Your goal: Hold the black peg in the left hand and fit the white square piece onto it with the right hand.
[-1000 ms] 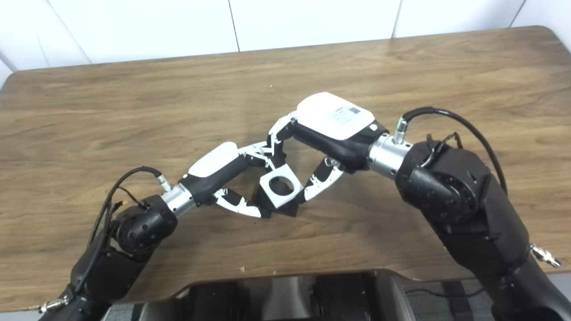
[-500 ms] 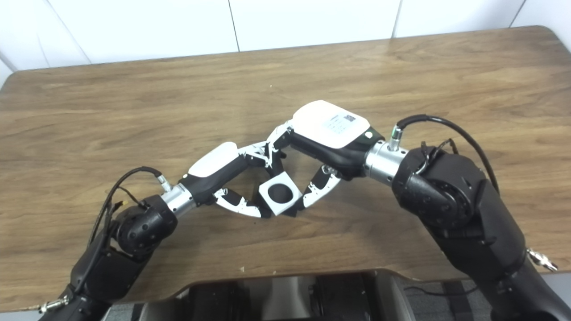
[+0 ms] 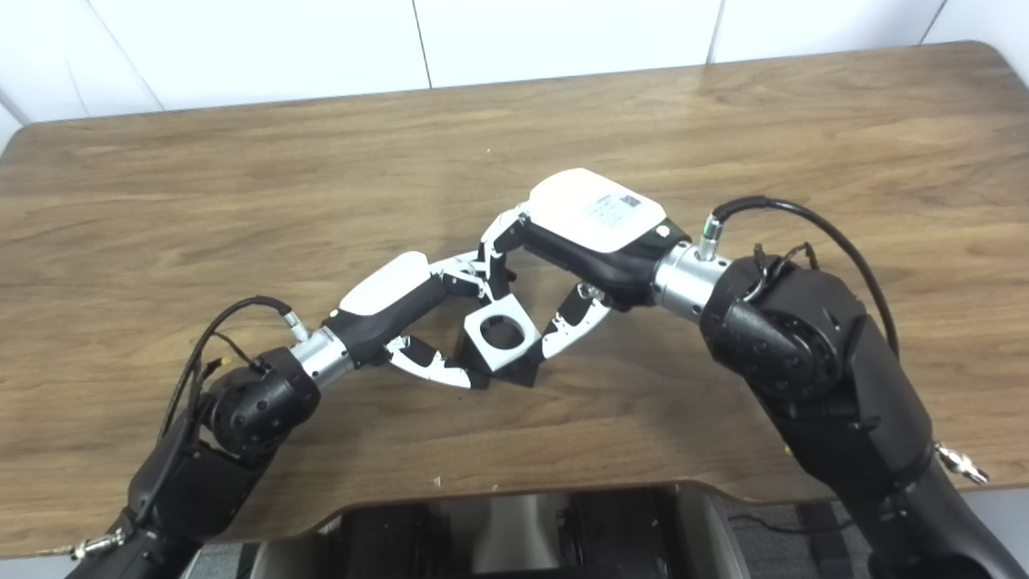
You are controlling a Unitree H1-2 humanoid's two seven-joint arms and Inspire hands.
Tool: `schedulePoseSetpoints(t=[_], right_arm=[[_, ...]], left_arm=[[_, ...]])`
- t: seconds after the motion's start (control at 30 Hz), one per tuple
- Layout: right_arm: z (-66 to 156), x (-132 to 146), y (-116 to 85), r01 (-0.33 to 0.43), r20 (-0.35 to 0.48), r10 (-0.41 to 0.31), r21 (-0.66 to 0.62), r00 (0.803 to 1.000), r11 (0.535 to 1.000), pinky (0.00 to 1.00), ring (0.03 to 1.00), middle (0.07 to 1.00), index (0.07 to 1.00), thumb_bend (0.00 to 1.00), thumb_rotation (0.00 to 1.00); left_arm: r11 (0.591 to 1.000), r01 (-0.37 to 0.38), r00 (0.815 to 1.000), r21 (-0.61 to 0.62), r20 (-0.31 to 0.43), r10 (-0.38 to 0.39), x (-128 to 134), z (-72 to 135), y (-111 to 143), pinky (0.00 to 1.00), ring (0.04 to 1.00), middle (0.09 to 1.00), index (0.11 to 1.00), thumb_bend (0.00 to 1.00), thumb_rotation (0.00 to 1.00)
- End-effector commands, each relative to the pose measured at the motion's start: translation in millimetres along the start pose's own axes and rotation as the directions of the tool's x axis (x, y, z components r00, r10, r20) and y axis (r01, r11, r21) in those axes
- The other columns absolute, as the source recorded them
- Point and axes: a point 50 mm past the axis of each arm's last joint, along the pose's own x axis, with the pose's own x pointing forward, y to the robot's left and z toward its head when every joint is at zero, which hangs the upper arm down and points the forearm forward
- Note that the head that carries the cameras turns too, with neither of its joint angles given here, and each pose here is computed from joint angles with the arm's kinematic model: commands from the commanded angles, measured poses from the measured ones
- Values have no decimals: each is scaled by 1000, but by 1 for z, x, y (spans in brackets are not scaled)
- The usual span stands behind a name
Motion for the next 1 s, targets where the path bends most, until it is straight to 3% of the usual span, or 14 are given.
schedulePoseSetpoints(t=[0.0, 0.33, 0.6, 0.97], right_arm=[[-1, 5, -12, 80, 8, -80, -16, 997, 997, 634, 749, 738, 480, 515, 139], [1, 13, -6, 74, 11, -74, 7, 997, 997, 582, 740, 742, 480, 515, 137], [3, 10, 0, 33, 15, -33, -1, 999, 999, 634, 754, 739, 480, 516, 138], [4, 5, -10, -1, 59, 5, -80, 998, 997, 637, 746, 733, 480, 516, 139]], left_arm=[[981, 194, 963, -6, -192, -191, -19, -27, -38, 898, 953, 871, 493, 517, 75], [981, 192, 963, -9, -192, -190, -18, -24, -38, 899, 955, 873, 493, 517, 75], [982, 188, 963, -13, -194, -187, -18, -25, -38, 903, 954, 874, 493, 517, 75], [983, 181, 965, -12, -191, -180, -18, -26, -36, 887, 949, 869, 493, 517, 73]])
